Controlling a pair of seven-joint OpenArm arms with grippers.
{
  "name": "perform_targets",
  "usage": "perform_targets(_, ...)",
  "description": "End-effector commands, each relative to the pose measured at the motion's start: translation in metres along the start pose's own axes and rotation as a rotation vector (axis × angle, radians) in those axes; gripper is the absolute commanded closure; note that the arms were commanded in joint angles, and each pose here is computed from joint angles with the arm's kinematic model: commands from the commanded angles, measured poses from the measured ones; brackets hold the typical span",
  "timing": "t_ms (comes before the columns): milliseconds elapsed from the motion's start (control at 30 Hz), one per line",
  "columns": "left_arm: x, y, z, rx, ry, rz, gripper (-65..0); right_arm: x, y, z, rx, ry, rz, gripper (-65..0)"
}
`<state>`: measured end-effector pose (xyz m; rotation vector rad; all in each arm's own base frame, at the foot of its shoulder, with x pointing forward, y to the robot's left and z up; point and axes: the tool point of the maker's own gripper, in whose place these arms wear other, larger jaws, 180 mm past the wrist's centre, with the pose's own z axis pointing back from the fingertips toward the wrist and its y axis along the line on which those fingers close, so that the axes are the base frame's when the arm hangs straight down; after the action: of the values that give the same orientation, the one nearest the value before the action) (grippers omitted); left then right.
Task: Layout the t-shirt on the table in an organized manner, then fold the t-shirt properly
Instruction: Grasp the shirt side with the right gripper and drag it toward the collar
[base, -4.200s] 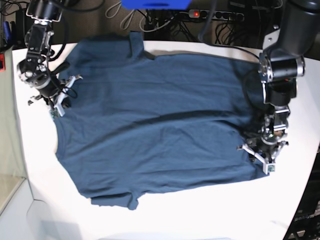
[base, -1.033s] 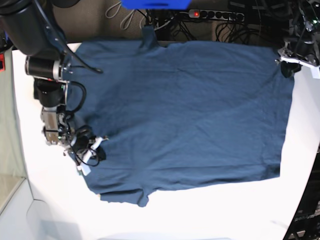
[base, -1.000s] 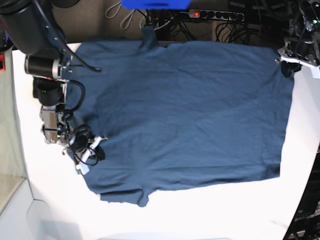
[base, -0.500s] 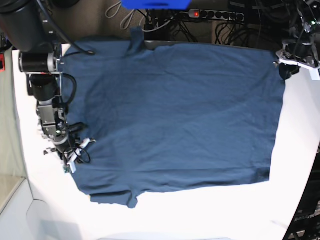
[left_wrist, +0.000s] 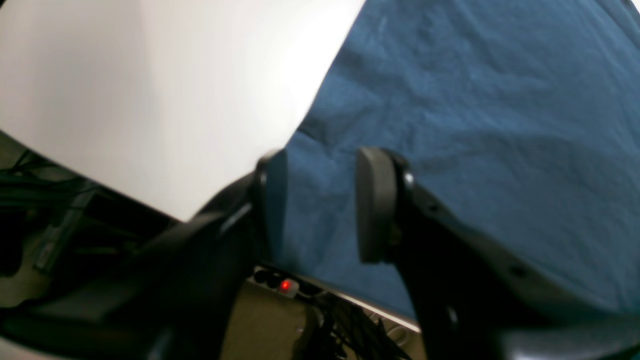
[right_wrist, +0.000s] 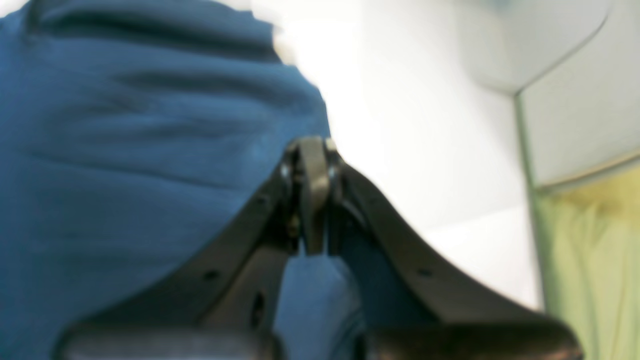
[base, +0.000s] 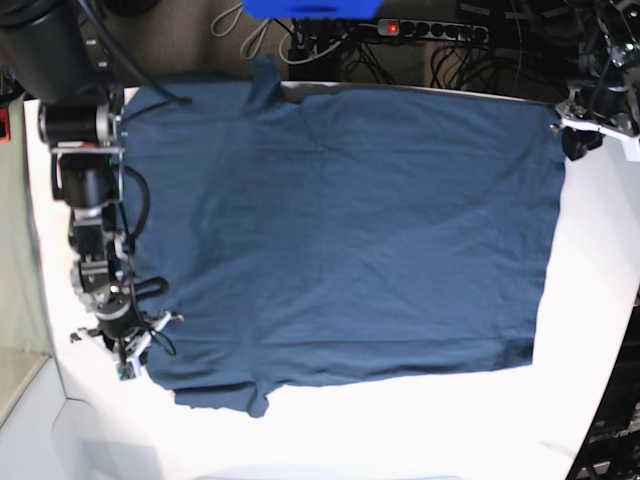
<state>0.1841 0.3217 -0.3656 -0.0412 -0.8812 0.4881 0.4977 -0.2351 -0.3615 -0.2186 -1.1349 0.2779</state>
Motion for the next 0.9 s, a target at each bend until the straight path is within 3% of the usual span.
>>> perform_targets(0,0.013,-0.002,0.003,-0.01,-0.041,-0.012,-22.5,0.008,0.005,0.006,0.045,-0.019,0.021,0.0)
perform_targets(133,0.013,-0.003,0.003,-0.012,-0.042,-0.012,-22.5,-0.003,0.07,0.046,0.287,0.008,0.109,0.0)
perform_targets(267,0.02,-0.006,0.0,-0.02,-0.059,-0.009,-22.5,-0.014,0.12,0.08,0.401,0.018,0.132,0.0)
perform_targets(400,0.02,-0.007,-0.001,-0.022,-0.059,-0.009,-22.5,-0.04,0.14,0.081,0.441,0.084,0.09,0.0)
perform_targets(567,0.02,-0.007,-0.002,-0.023,-0.059,-0.008,-22.5,-0.07,0.136,0.053,0.459,0.196,0.033,0.0)
perform_targets(867,0.017,-0.004,-0.004,-0.014,-0.048,-0.005,-22.5,-0.057,0.117,0.028,0.441,0.152,-0.017,0.0)
